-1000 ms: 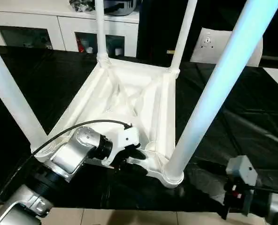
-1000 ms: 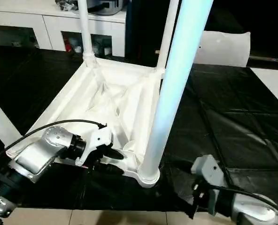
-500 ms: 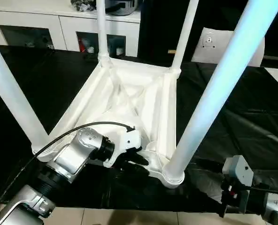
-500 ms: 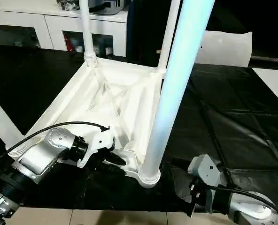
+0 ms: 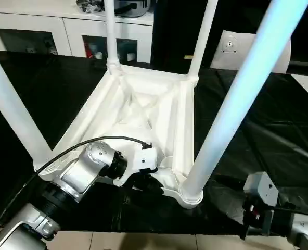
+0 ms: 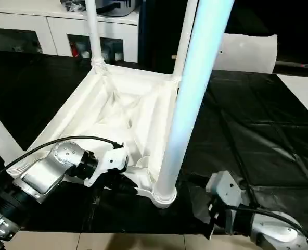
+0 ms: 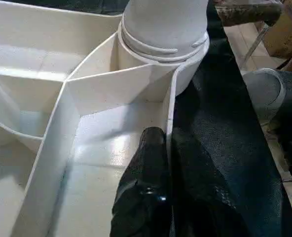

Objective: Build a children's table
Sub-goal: Rotate leg to tighten

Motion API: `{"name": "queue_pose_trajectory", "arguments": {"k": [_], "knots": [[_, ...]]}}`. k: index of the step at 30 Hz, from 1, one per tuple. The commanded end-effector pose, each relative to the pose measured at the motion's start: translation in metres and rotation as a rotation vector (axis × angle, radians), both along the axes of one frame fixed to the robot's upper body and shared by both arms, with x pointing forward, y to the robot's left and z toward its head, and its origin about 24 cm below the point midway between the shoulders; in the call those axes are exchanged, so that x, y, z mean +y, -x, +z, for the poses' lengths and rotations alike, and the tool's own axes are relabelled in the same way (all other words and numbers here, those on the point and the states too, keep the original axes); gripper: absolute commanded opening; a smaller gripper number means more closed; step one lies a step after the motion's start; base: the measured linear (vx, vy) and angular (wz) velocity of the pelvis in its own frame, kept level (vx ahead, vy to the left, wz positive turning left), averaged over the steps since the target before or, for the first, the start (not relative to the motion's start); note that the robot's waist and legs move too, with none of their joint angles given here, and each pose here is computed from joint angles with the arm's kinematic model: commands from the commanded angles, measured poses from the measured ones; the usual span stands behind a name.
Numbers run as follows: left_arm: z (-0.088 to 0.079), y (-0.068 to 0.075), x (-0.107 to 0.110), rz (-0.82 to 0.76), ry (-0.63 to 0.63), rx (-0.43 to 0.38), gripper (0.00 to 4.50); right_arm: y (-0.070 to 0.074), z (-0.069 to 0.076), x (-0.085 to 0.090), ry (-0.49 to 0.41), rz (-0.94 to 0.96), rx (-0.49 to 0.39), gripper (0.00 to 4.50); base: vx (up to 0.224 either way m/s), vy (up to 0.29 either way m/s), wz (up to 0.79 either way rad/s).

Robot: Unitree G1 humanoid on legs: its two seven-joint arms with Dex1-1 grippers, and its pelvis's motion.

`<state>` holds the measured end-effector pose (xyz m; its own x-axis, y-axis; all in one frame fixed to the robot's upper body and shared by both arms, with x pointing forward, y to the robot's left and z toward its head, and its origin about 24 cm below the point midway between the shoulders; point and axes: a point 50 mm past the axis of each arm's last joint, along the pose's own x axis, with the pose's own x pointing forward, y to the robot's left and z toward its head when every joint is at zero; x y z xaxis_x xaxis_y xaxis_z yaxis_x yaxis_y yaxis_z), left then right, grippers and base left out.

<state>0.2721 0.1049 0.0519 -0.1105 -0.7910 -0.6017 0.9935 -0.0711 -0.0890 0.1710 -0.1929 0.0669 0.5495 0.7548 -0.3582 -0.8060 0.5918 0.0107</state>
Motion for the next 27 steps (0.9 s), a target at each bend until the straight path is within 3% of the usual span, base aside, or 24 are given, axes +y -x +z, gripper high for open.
{"name": "queue_pose_trajectory", "arguments": {"k": [1,6,11,17,21,22,25,27], "knots": [[-0.001,-0.011,0.013,0.143,-0.027,-0.018,0.08,-0.004,0.002,-0.002,-0.005,-0.017,-0.012,4.50,0.000,0.000,0.00],[0.003,-0.024,0.026,0.424,0.086,-0.015,0.08,-0.011,0.004,0.001,-0.022,-0.036,-0.035,4.50,0.000,0.000,0.00],[0.002,-0.018,0.028,0.438,0.093,-0.010,0.08,-0.015,0.004,0.004,-0.034,-0.030,-0.042,4.50,0.000,0.000,0.00],[0.000,-0.003,0.025,0.270,0.095,0.000,0.08,-0.032,0.004,0.008,-0.033,-0.027,-0.057,4.50,0.000,0.000,0.00],[-0.003,0.005,0.026,0.112,0.058,0.020,0.08,-0.045,0.010,0.017,-0.100,0.050,-0.057,4.50,0.000,0.000,0.00],[-0.004,0.006,0.026,0.104,0.058,0.023,0.00,-0.046,0.010,0.018,-0.111,0.067,-0.056,4.22,0.000,0.000,0.00],[-0.004,0.004,0.027,0.054,0.038,0.012,0.00,-0.049,0.011,0.023,-0.140,0.154,-0.030,4.15,0.000,0.000,0.00],[-0.004,0.002,0.031,0.001,0.001,-0.004,0.00,-0.052,0.010,0.027,-0.156,0.234,0.002,3.79,0.000,0.000,0.00]]}}
